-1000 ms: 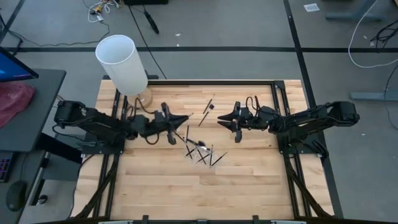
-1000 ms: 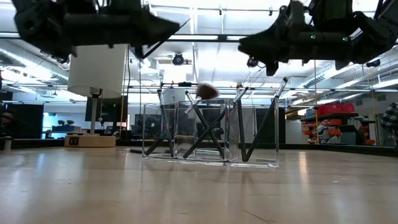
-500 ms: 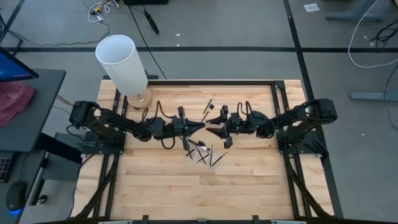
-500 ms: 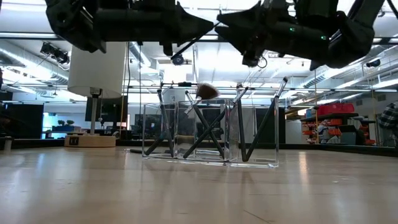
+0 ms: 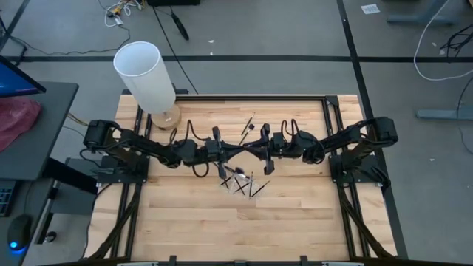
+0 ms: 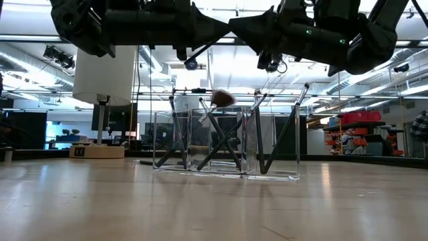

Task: Put items in baskets/containers
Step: Put the black eyeshadow brush into the transparent organizer

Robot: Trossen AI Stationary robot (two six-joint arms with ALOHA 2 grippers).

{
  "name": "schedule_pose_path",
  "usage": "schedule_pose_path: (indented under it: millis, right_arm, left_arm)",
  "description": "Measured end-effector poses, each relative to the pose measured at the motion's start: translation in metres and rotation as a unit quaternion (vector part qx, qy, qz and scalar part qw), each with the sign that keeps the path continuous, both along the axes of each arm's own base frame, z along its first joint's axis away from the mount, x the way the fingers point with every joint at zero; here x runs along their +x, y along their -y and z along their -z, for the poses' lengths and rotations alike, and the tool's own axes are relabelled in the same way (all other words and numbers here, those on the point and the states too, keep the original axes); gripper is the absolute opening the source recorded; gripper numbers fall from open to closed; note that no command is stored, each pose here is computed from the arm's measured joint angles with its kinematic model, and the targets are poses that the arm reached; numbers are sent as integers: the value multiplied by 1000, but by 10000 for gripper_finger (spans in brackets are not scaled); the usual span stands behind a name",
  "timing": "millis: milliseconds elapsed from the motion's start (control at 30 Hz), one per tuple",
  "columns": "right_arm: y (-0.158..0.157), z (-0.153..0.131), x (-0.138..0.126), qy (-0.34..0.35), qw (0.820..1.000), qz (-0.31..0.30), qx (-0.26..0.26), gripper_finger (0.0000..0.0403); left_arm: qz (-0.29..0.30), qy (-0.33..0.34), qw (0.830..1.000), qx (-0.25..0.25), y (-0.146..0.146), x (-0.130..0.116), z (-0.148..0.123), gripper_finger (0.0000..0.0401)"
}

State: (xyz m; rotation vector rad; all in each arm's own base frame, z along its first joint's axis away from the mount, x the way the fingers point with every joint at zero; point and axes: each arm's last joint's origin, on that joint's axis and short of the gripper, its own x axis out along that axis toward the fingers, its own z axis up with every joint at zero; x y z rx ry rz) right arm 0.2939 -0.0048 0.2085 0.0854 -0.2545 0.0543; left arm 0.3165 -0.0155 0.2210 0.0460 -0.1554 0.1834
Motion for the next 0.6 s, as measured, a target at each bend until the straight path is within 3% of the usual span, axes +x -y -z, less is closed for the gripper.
schedule_pose_path:
  millis: [100, 233, 433, 600]
  right_arm:
    - [0, 0, 0, 1, 1000, 0, -3, 11]
    - [0, 0, 0, -11, 1000, 1, 0, 18]
    - [3, -12, -13, -82, 996, 45, -3, 7]
    - [4, -30, -36, -148, 986, 72, 11, 8]
  left_arm:
    - [-1, 1, 1000, 0, 0, 0, 0, 20]
    - [-11, -12, 1000, -3, -1, 0, 2, 35]
    - [-27, -76, 997, -1, -1, 0, 12, 101]
    - [-50, -141, 989, 6, 1, -13, 5, 151]
